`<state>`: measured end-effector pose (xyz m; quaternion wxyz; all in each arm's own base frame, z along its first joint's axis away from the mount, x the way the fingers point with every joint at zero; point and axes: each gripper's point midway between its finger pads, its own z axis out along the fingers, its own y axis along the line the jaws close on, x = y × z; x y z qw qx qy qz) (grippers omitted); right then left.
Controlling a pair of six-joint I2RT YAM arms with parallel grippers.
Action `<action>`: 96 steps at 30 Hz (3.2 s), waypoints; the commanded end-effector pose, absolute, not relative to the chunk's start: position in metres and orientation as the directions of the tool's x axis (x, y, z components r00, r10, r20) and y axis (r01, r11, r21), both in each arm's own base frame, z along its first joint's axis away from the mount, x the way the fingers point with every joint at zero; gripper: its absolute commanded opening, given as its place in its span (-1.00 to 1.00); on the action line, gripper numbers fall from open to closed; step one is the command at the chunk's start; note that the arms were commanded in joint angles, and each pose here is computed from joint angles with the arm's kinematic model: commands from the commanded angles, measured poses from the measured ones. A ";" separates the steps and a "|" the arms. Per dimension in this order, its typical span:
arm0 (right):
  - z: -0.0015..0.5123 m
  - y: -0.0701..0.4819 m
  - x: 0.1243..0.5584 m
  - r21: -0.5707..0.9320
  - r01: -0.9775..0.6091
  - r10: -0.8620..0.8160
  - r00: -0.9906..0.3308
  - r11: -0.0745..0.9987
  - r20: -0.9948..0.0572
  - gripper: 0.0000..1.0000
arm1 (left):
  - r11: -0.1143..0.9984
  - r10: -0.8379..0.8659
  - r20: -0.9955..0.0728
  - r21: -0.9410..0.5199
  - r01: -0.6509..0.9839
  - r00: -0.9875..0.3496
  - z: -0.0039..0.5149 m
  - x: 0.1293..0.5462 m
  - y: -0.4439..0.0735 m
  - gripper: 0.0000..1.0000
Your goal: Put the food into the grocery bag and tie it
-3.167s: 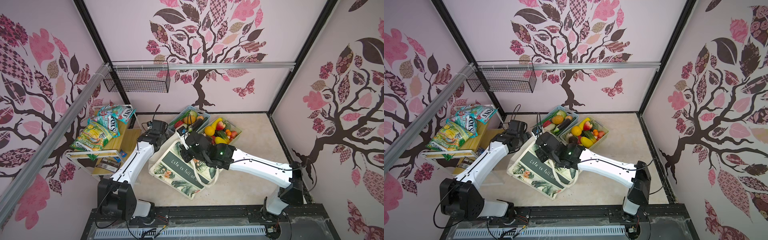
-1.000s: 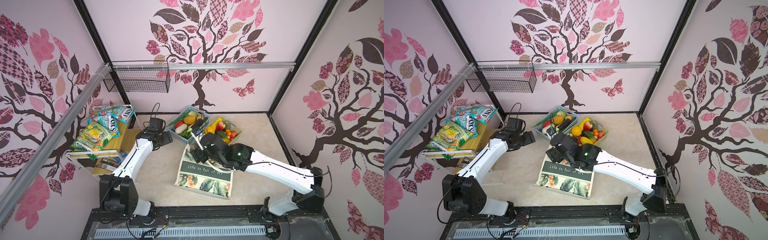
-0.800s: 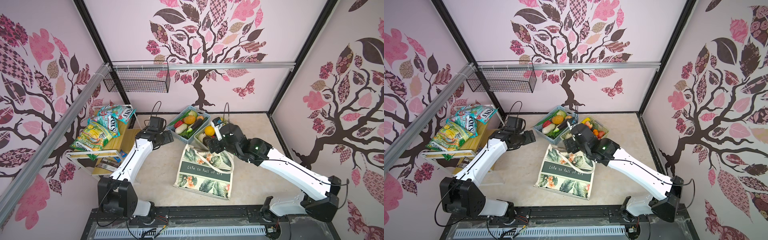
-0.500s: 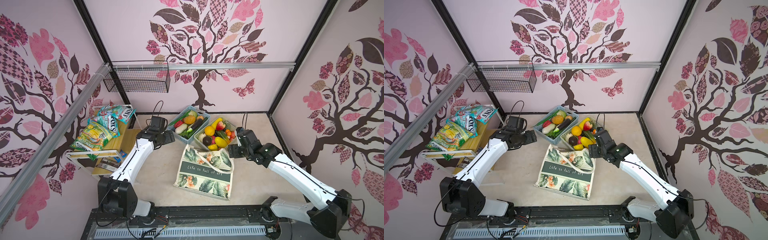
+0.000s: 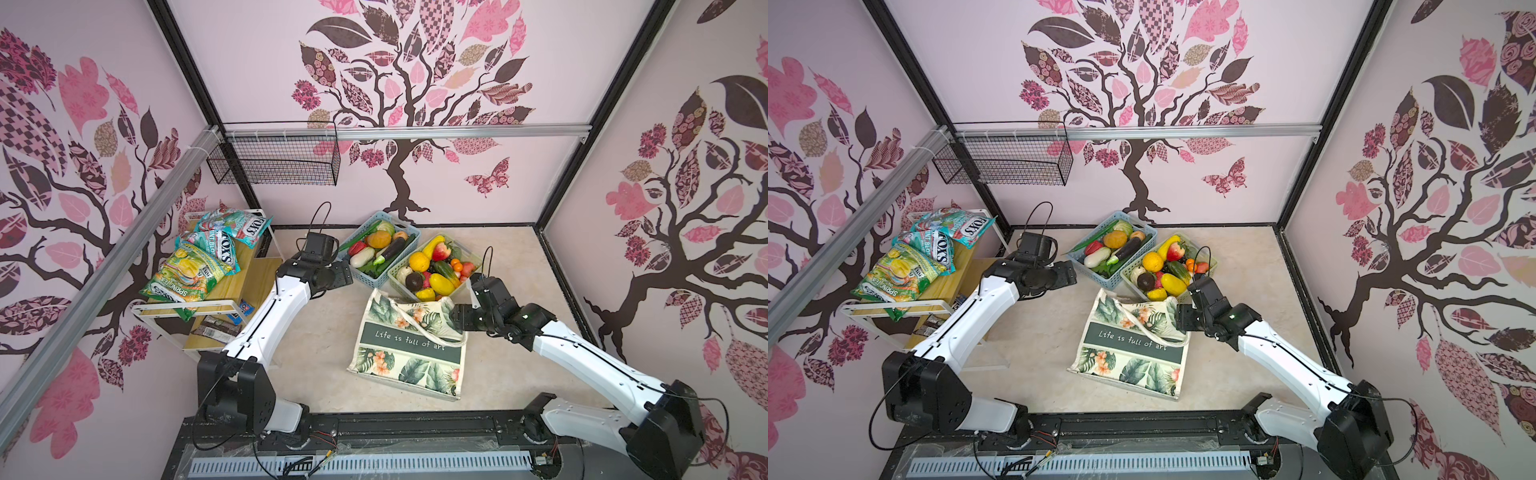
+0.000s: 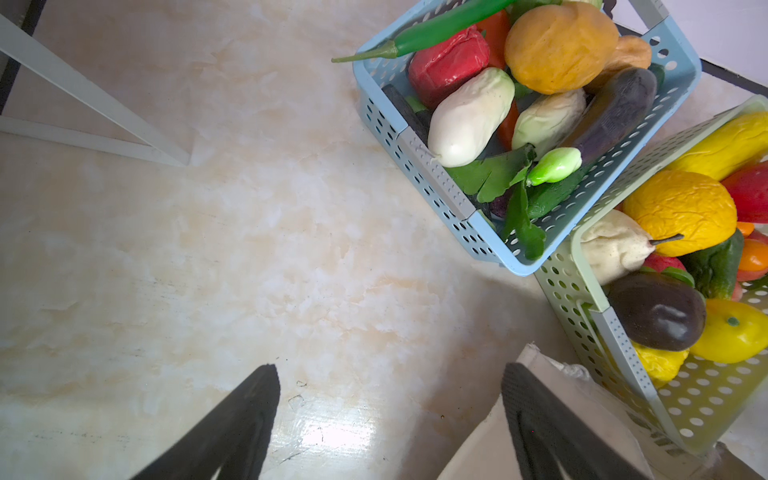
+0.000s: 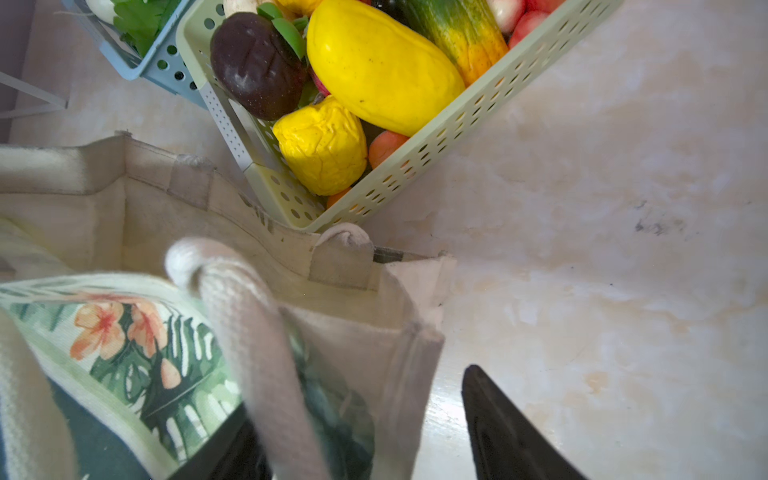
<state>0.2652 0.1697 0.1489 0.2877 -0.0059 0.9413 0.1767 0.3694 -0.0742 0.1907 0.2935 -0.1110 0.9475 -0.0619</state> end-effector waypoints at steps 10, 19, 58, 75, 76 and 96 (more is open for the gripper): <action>0.197 0.190 0.272 0.490 -0.224 0.184 -0.735 0.842 -0.653 -0.79 | 0.966 -0.250 -0.588 -0.208 -0.154 -0.770 0.212 0.377 -0.078 0.75; 0.247 0.226 0.269 0.516 -0.487 0.129 -0.627 0.705 -0.768 -1.00 | 0.965 -0.257 -0.599 -0.199 -0.170 -0.758 0.220 0.379 -0.071 0.76; 0.227 0.277 0.242 -0.019 -0.705 0.008 0.036 0.709 -0.999 -0.16 | 0.954 -0.297 -0.631 -0.220 -0.201 -0.717 0.257 0.382 -0.042 0.76; 0.213 0.240 0.235 0.210 -0.586 -0.156 -0.511 0.783 -0.845 0.93 | 0.954 -0.295 -0.620 -0.236 -0.186 -0.727 0.252 0.377 -0.046 0.76; 0.215 0.240 0.234 0.235 -0.592 -0.151 -0.529 0.771 -0.835 0.93 | 0.954 -0.294 -0.617 -0.236 -0.184 -0.730 0.251 0.377 -0.047 0.76; 0.319 0.254 0.263 0.353 -0.575 0.032 -0.493 0.738 -0.869 0.83 | 0.951 -0.297 -0.607 -0.261 -0.168 -0.737 0.249 0.372 -0.053 0.76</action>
